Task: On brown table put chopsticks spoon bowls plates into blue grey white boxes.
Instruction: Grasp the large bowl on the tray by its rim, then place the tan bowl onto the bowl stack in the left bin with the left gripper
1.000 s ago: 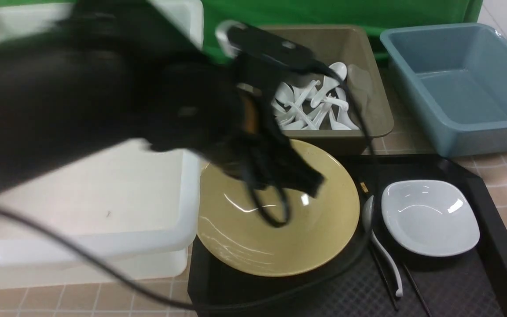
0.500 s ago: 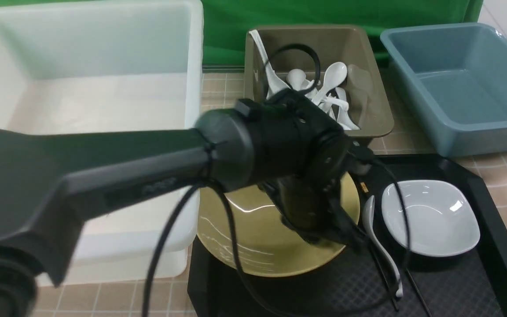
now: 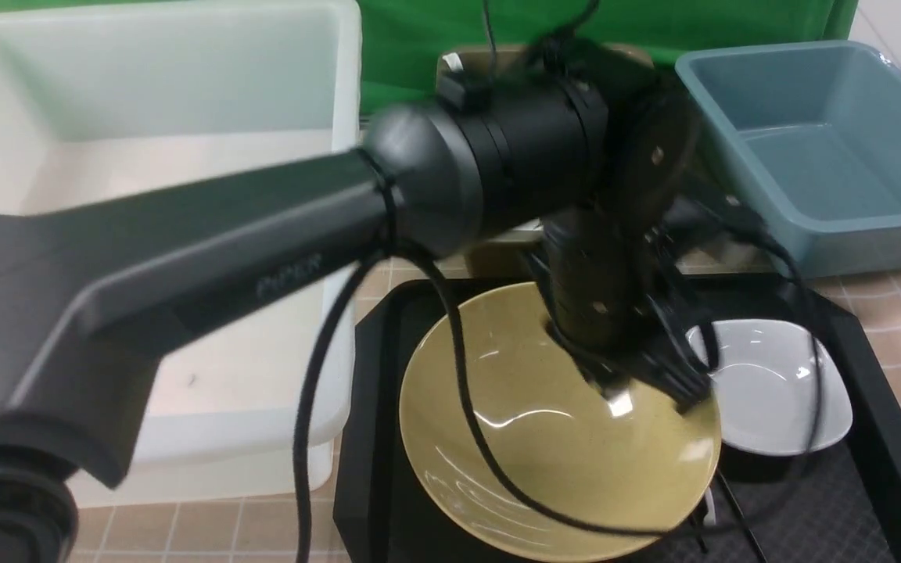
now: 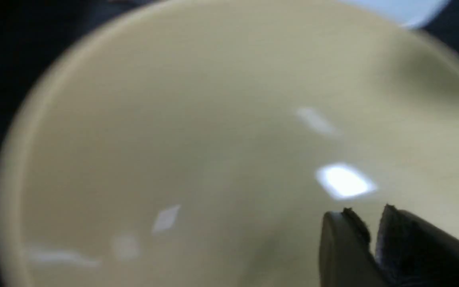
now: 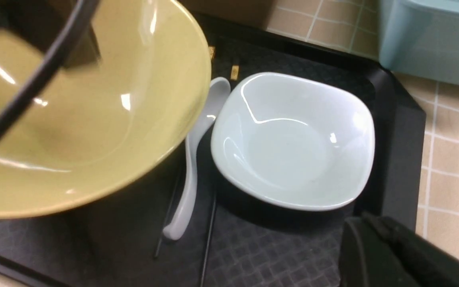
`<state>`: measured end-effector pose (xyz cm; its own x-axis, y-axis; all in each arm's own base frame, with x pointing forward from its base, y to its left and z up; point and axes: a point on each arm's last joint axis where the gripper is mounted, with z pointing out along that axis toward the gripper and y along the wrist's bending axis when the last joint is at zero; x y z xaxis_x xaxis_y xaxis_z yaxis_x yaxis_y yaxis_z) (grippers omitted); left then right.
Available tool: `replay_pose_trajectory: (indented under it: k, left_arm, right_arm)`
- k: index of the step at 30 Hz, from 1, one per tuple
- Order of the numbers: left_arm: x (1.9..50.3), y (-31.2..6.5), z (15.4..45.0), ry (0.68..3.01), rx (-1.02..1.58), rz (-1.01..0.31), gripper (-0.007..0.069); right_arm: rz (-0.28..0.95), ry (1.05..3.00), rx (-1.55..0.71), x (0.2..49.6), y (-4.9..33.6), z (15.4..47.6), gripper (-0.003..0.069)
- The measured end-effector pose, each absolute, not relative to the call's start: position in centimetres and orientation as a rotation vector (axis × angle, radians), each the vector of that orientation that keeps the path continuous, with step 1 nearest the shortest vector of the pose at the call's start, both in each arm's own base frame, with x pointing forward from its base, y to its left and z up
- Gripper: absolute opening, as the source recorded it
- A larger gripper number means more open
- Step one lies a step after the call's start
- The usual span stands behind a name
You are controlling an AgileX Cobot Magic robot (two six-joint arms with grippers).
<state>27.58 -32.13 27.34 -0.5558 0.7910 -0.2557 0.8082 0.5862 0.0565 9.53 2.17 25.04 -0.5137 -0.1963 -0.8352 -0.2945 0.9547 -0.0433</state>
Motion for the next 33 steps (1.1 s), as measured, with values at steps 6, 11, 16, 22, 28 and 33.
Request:
replay_pose_trajectory:
  k: [6,11,16,22,28,33]
  left_arm:
    - [31.0,-28.9,27.1,2.613,1.171,0.066,0.0400]
    - [33.4,-27.4,24.8,2.709,1.073,0.098,0.0500]
    - [34.7,-26.7,22.1,2.811,1.012,0.078,0.0510]
    - [34.8,-27.3,19.9,2.874,1.034,0.034,0.0465]
    - [34.3,-27.5,20.5,2.871,1.116,-0.059,0.0235]
    - [33.4,-27.5,23.6,2.819,1.107,-0.135,0.0078]
  right_arm:
    - [0.127,2.125,-0.345,9.5,2.2,25.0,0.0038]
    - [0.127,2.125,-0.345,9.5,2.2,25.0,0.0038]
    - [0.127,2.125,-0.345,9.5,2.2,25.0,0.0038]
    - [0.127,2.125,-0.345,9.5,2.2,25.0,0.0038]
    - [0.126,2.124,-0.345,9.5,2.2,25.1,0.0038]
    - [0.126,2.124,-0.345,9.5,2.2,25.1,0.0038]
